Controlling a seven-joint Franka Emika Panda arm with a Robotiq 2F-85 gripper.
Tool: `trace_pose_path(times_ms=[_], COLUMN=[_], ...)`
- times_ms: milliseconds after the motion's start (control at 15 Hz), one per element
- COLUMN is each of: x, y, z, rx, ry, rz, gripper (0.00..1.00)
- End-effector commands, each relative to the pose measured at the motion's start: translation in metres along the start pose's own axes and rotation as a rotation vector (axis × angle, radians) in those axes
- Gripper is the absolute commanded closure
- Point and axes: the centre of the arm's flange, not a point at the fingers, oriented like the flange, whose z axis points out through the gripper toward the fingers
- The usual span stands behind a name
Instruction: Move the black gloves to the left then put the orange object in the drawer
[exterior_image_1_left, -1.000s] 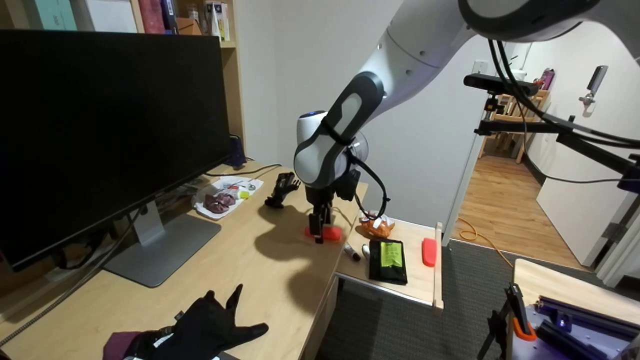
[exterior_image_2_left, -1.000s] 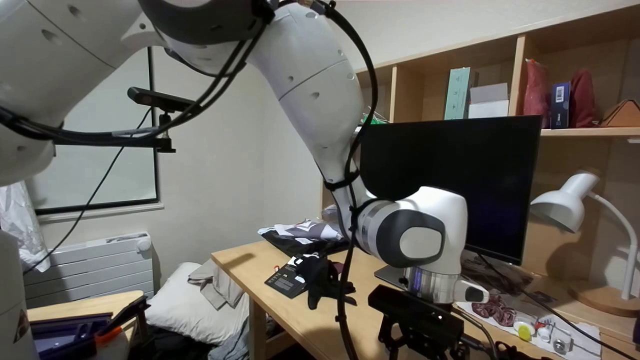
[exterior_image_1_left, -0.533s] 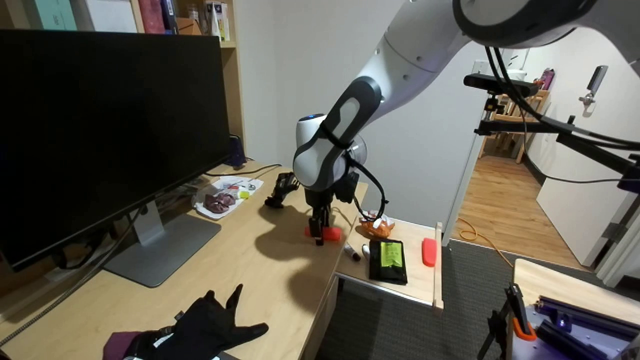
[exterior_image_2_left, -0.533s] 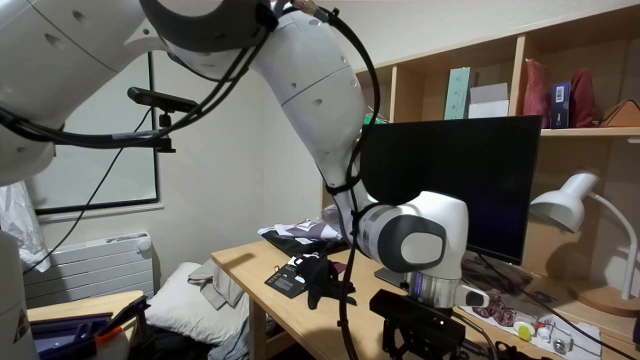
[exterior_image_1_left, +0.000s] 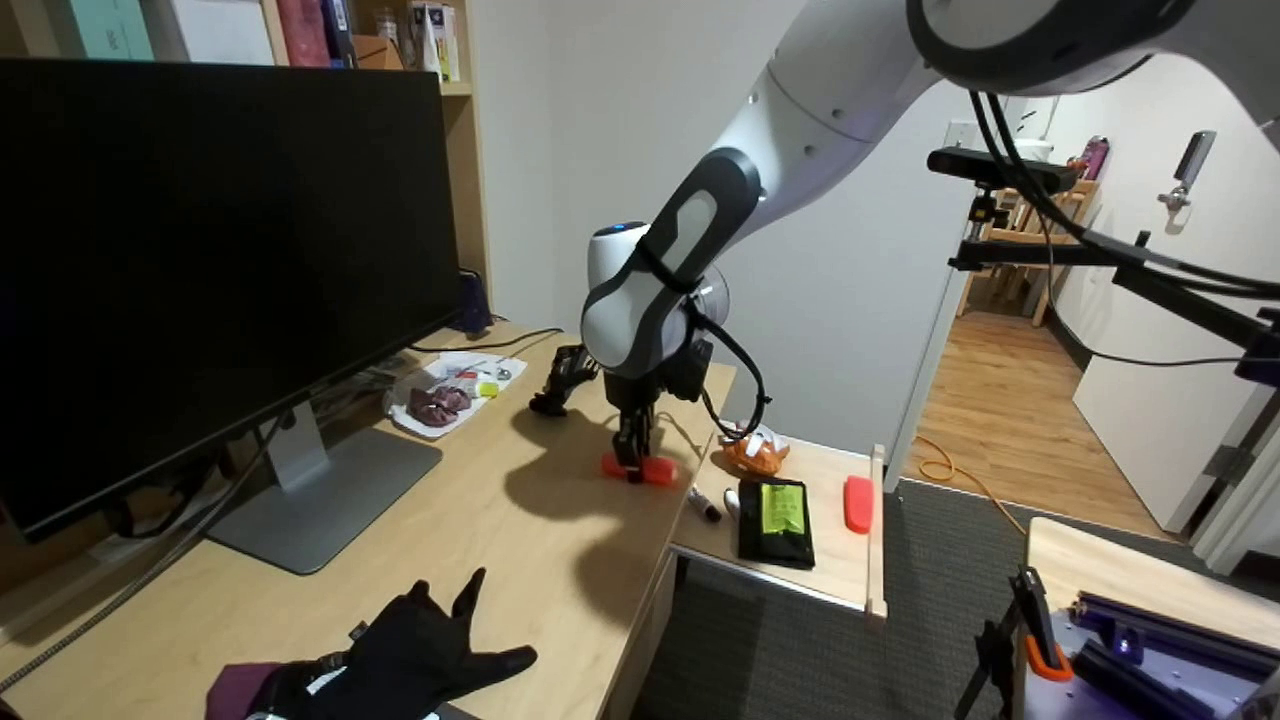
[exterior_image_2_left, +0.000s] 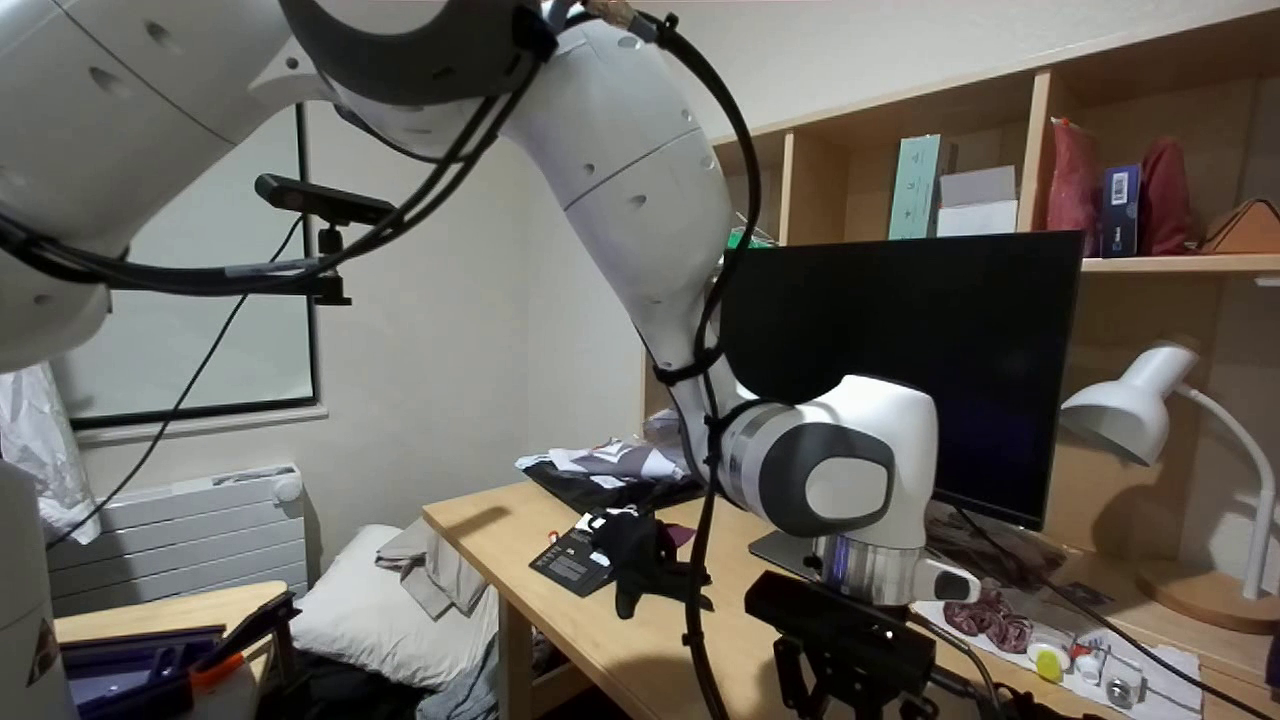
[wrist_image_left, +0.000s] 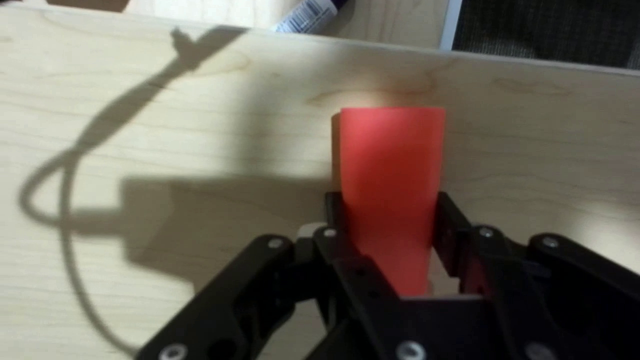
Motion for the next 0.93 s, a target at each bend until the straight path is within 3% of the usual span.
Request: trace_pose_path(times_ms=[0,267,333,400,867], x=[-0.019,-0.069,-0.029,-0.037,-0.031], y=[0.005,0.03,0.029,0.035,0.026], z=[-0.03,-0.082,-0.046,-0.057,-0.044], rx=[-0.008,0.047,0.003,0.002,0.009], ry=[0.033,0.048,0.036,0.042,0.028], rz=[0.08,0.179,0.151,0.164,0.149], gripper=[0.81,0.81,0.81,0.56,0.56])
